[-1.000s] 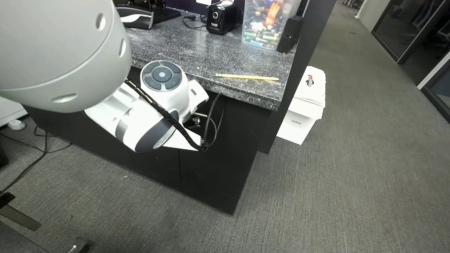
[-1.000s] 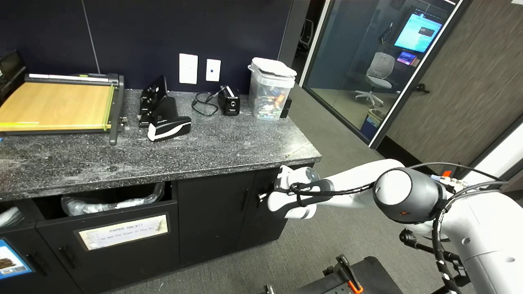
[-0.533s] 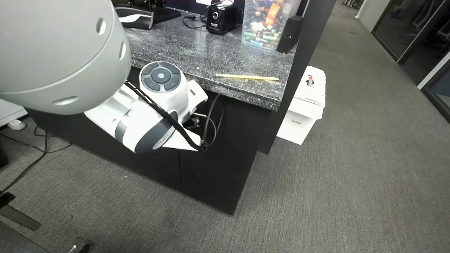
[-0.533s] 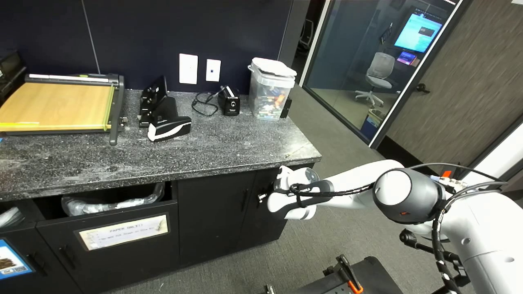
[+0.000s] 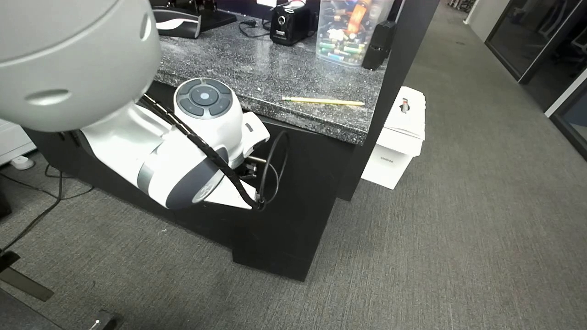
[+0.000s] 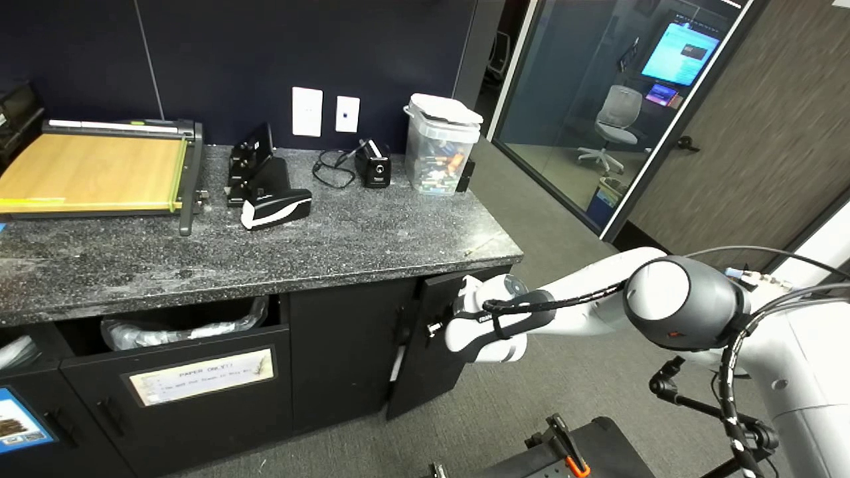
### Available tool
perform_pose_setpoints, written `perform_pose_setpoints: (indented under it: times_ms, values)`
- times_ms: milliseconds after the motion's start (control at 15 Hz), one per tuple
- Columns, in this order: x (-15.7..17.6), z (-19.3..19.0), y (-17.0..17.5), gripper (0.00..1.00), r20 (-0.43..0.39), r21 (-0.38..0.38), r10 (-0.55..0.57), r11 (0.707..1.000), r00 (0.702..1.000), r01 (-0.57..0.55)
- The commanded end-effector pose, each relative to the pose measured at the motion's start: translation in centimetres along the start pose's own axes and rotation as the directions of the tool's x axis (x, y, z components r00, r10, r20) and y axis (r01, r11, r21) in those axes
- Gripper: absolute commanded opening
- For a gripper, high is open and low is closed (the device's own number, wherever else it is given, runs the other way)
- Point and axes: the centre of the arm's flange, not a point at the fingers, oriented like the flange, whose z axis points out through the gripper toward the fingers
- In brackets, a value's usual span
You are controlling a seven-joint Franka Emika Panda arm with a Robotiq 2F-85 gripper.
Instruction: Open the right door of the cabinet
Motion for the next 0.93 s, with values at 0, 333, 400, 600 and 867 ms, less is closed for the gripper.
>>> perform_pose_setpoints:
  times_ms: [0, 333, 400, 600, 867]
  values:
    - [-3.2, -3.5, 6.1, 0.04, 0.088, -0.076, 0.098, 0.993, 0.991, -0.092]
    - [-2.6, -3.8, 6.6, 0.04, 0.082, -0.102, 0.085, 0.992, 0.993, -0.077]
    - [-2.6, -4.3, 6.3, 0.04, 0.080, -0.109, 0.080, 0.991, 0.994, -0.071]
    - [-3.1, -5.9, 5.1, 0.04, 0.087, -0.131, 0.069, 0.990, 0.994, -0.057]
    - [-4.9, -8.8, 3.5, 0.04, 0.139, -0.169, 0.099, 0.983, 0.985, -0.075]
